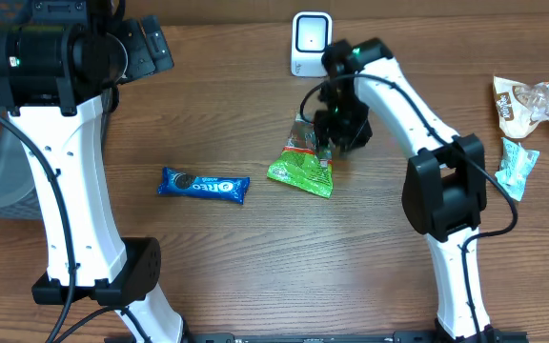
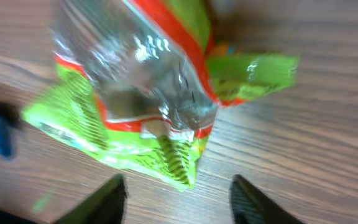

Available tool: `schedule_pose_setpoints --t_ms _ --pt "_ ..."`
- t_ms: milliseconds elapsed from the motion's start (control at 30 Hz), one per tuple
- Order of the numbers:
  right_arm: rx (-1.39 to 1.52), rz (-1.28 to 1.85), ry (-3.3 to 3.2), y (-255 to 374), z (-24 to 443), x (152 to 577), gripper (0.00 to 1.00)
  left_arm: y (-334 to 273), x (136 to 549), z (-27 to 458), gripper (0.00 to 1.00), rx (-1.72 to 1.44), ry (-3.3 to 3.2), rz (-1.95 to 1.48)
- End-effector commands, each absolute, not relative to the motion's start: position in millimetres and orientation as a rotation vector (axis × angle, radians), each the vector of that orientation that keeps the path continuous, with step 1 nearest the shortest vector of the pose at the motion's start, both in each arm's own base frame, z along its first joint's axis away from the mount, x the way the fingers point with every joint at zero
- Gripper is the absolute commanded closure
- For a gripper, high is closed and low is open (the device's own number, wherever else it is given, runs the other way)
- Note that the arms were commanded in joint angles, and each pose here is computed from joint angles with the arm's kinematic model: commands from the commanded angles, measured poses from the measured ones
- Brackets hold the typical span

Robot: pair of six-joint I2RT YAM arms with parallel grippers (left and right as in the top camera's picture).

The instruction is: Scan the item barcode

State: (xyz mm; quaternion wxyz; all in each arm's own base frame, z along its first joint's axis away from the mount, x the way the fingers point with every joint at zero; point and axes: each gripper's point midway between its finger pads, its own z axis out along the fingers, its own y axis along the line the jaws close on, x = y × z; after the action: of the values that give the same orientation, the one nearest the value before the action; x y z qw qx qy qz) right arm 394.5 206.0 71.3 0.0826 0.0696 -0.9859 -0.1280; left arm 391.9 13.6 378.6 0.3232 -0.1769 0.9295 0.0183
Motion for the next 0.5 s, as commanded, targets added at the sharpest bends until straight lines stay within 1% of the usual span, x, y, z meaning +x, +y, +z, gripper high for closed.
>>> schedule_pose_setpoints --t_ms 0,67,133,300,400,433,467 --pt "0.096 -0.573 -3.017 209 113 416 0.41 17 390 380 0.00 -0.463 2.433 0.072" --pt "-0.026 -0.638 -3.013 216 113 424 0.41 17 390 380 0.00 -0.463 2.433 0.072" --pt "-0.159 -0.608 -3.024 218 101 430 0.41 17 390 380 0.00 -0.463 2.433 0.072" --pt "-0.242 -0.558 -2.993 243 67 416 0.39 17 390 380 0.00 -0.463 2.433 0.072" --pt "-0.309 -0.422 -3.014 246 38 404 0.15 17 390 380 0.00 -0.463 2.433 0.072" --pt "-0.335 -0.361 -3.024 245 27 400 0.09 17 390 380 0.00 -0.462 2.434 0.072" --pt "-0.351 -0.317 -3.029 243 19 396 0.07 17 390 380 0.00 -0.462 2.434 0.072"
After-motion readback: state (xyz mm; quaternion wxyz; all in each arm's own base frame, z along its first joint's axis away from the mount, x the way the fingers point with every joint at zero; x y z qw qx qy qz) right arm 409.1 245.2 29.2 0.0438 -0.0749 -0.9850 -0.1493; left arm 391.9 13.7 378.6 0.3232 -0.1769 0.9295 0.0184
